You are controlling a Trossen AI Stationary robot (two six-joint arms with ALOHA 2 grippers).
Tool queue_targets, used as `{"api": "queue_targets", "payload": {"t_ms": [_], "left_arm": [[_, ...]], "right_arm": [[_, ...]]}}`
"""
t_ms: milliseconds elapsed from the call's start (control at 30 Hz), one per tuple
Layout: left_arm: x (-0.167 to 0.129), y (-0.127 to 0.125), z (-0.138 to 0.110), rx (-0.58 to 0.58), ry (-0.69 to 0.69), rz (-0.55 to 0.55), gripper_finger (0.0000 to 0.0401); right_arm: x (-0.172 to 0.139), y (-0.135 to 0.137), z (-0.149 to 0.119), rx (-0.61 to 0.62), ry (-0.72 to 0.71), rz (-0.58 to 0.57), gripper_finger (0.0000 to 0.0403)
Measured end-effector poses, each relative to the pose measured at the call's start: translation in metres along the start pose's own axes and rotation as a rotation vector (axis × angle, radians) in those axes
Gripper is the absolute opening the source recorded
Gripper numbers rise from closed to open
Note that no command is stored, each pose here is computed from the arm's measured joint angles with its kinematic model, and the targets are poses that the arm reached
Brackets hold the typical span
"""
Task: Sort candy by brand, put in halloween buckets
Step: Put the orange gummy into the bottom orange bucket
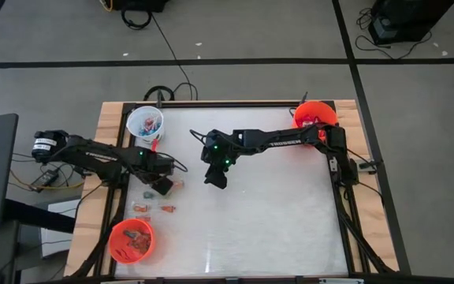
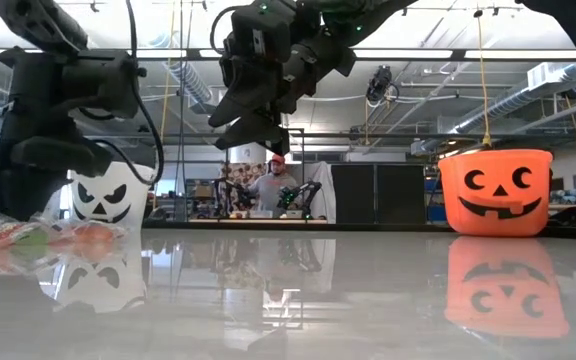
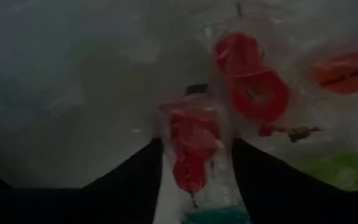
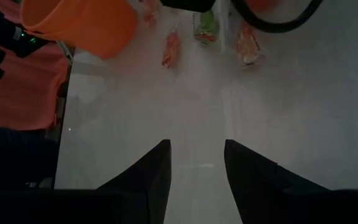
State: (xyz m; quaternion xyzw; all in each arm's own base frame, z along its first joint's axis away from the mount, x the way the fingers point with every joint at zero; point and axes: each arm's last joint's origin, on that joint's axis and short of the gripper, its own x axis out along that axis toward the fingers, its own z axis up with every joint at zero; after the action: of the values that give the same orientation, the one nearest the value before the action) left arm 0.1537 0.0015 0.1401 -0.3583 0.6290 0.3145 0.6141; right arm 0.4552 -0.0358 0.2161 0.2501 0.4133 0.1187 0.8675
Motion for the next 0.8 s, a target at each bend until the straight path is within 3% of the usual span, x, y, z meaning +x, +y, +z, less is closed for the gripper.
{"api": "queue_targets", "payload": {"t_ms": [200,333,600,800], "left_arm": [[-0.009,-0.002,0.000,0.030,0.003,0.003,0.0075],[-0.040,-0.011,0.003,0.091,-0.038,-0.020,0.0016],[-0.124,-0.025,-0.017,0.231,-0.078,-0.053,0.0034],[-0.158,-0.036,-0.058,0.485,0.099,-0.186,0.0020]], "right_arm": [[0.000,0.000,0.000,0.000,-0.003,-0.008,0.0159],[0.000,0.000,0.000,0.001,-0.003,-0.010,0.0156],[0.002,0.002,-0.001,0.010,-0.008,-0.042,0.0148],[0.005,0.007,-0.002,0.019,-0.009,-0.049,0.0146]]}}
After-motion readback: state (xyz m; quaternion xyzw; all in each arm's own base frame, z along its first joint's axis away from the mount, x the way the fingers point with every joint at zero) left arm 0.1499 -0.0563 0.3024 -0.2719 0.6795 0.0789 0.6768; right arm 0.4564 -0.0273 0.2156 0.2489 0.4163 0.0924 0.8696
